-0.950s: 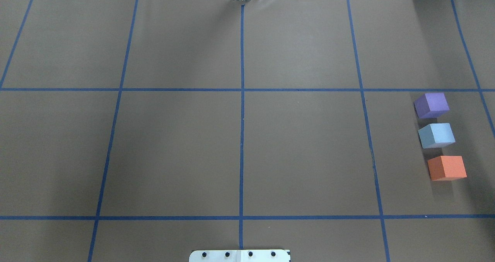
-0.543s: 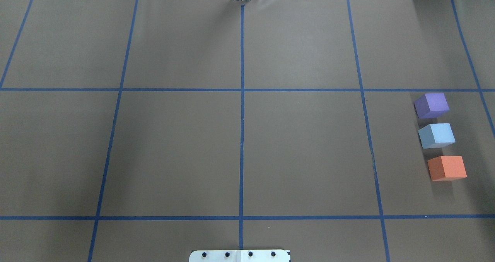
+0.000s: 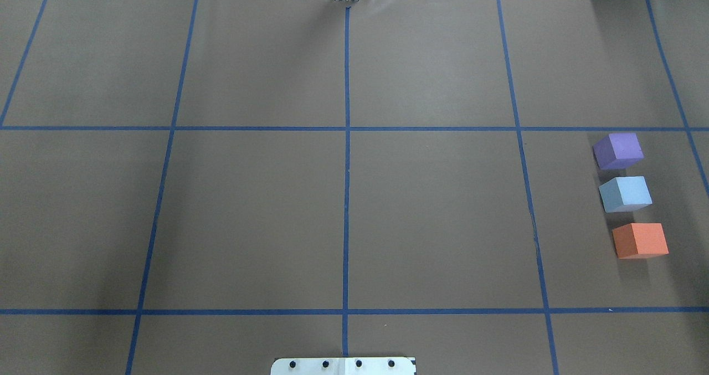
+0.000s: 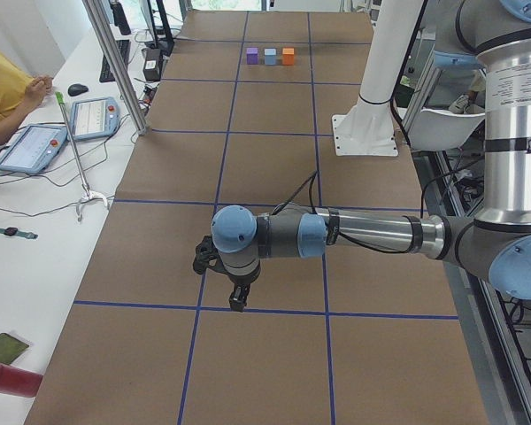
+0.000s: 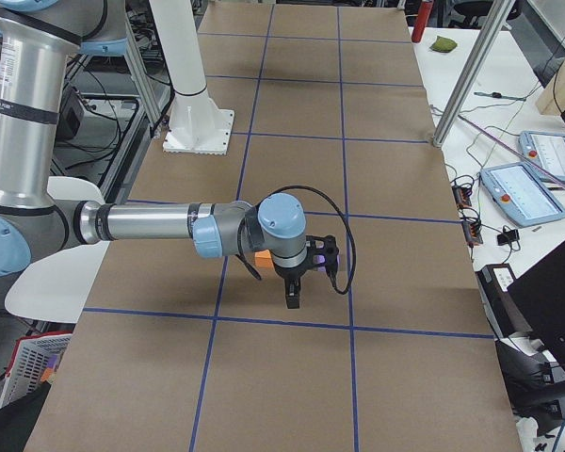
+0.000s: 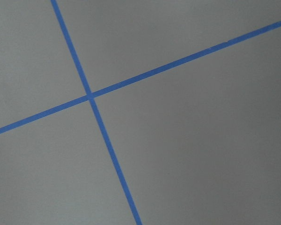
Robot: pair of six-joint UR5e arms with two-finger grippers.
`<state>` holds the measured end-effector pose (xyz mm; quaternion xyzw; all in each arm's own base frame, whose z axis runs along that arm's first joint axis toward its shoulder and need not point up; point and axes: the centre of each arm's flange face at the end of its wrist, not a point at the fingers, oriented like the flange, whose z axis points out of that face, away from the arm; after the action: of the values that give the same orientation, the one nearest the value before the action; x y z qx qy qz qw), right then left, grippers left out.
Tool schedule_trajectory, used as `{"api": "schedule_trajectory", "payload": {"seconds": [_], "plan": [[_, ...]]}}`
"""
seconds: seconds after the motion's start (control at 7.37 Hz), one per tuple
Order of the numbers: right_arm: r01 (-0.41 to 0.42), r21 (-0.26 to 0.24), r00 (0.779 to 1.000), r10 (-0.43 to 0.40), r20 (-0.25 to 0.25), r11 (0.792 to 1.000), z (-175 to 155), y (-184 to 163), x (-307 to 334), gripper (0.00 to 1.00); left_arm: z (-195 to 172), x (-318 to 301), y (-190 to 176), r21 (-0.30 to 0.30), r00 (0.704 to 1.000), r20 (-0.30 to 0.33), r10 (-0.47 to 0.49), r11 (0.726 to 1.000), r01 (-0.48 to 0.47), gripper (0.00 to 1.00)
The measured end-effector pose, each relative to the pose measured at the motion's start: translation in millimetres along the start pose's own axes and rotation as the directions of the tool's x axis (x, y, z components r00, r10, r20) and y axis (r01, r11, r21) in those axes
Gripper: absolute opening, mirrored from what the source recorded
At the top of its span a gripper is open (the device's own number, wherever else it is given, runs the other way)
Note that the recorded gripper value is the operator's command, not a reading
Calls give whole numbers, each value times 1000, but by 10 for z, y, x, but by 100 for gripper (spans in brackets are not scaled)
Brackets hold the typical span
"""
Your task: Place blue block between orange and purple blocks
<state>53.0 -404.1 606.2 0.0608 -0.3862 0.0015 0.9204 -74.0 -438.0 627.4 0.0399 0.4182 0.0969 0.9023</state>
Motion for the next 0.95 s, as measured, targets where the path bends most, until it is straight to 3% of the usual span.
{"api": "schedule_trajectory", "payload": {"seconds": [0.54,0.95], "plan": [[34,-34,999,-34,-4,999,126,46,-93,100,184,-206,111,20,999,12,-53,998,53,100],[46,-37,999,-46,-10,998,145,35,-98,100,437,-444,417,41,994,19,-107,993,106,100]]}}
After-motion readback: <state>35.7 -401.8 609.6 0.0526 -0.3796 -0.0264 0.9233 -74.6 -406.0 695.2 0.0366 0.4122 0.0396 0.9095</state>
